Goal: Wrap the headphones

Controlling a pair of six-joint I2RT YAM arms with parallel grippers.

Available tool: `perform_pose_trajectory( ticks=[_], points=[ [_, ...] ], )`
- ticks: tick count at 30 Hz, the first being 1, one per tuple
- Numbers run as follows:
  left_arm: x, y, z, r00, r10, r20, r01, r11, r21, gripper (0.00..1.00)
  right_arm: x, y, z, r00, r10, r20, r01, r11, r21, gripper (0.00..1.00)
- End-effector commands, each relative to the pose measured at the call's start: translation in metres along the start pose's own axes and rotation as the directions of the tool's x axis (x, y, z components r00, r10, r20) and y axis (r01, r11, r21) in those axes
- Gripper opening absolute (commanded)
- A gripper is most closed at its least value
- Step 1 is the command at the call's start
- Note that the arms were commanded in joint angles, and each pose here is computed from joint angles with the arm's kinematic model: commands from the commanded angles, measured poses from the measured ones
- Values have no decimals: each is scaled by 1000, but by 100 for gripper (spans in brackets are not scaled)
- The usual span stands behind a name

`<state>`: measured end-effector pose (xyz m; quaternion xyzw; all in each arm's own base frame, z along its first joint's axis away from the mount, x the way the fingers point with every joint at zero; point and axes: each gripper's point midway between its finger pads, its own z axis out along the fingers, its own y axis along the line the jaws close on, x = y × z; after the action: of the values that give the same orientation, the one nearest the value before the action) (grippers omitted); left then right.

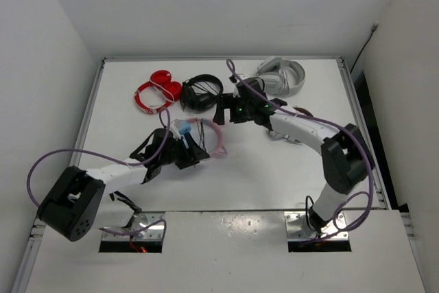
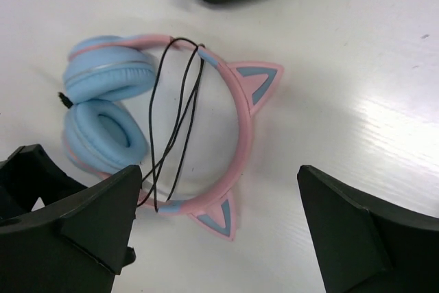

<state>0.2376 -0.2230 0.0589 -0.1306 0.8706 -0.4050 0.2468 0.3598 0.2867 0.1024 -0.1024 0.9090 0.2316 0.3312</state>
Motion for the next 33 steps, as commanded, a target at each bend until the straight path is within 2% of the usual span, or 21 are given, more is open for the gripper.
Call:
perform_pose_trajectory(
  ticks=[1, 4, 5, 6, 9, 11, 12, 15, 16, 17, 18, 19, 21, 22, 24, 25, 28, 29, 33],
  points=[
    [1, -14, -9, 991, 134, 20, -135, 989, 60, 66, -48, 5, -40, 992, -60, 114, 65, 997, -38, 95],
    [3, -20, -19, 971, 237, 17, -238, 968, 75, 68, -60, -14, -64, 986, -71, 152, 74, 997, -10, 95],
    [-1, -25, -21, 961, 276, 28, -278, 957, 82, 73, -67, -17, -72, 982, -82, 173, 85, 996, -11, 95],
    [10, -22, -24, 932, 362, -11, -361, 930, 75, 76, -69, -32, -79, 979, -95, 178, 93, 996, 18, 95],
    [-7, -32, -34, 878, 477, 39, -479, 877, 40, 82, -75, -51, -105, 969, -110, 221, 102, 994, 50, 95],
    [-24, -41, -45, 818, 569, 78, -571, 821, -6, 84, -73, -77, -123, 959, -144, 245, 121, 987, 106, 96],
    [-39, -47, -52, 779, 621, 87, -618, 784, -56, 88, -67, -96, -133, 952, -183, 245, 149, 977, 152, 96],
    [-72, -59, -68, 739, 665, 108, -653, 746, -129, 96, -54, -134, -147, 946, -208, 247, 152, 962, 225, 96],
    [-81, -51, -75, 712, 700, 65, -682, 710, -175, 99, -53, -161, -161, 946, -204, 252, 133, 953, 272, 96],
    [-106, -74, -88, 676, 728, 114, -701, 683, -206, 99, -52, -172, -170, 943, -199, 266, 122, 952, 281, 98],
    [-117, -74, -91, 662, 742, 104, -709, 665, -237, 99, -45, -179, -178, 948, -189, 258, 117, 956, 269, 98],
    [-136, -80, -106, 636, 762, 120, -716, 641, -275, 99, -43, -206, -198, 944, -192, 269, 101, 942, 319, 98],
    [-151, -76, -115, 644, 755, 127, -698, 647, -307, 99, -37, -220, -216, 943, -195, 269, 111, 948, 300, 99],
    [-163, -63, -122, 660, 742, 113, -676, 653, -342, 99, -23, -249, -234, 952, -177, 249, 85, 936, 341, 99],
    [-169, -54, -123, 692, 715, 101, -653, 679, -334, 99, -17, -261, -252, 949, -166, 269, 81, 950, 300, 99],
    [-179, -38, -130, 720, 687, 100, -612, 696, -375, 99, -1, -284, -269, 956, -129, 263, 36, 943, 332, 99],
    [-195, -8, -138, 758, 645, 96, -546, 709, -447, 99, 19, -305, -284, 963, -75, 260, -12, 948, 318, 99],
    [-208, 7, -151, 772, 624, 118, -500, 712, -493, 99, 27, -320, -294, 963, -72, 259, -25, 935, 355, 99],
    [-218, 67, -169, 797, 596, 99, -450, 695, -561, 99, 56, -346, -300, 975, -27, 221, -60, 924, 377, 99]
  ],
)
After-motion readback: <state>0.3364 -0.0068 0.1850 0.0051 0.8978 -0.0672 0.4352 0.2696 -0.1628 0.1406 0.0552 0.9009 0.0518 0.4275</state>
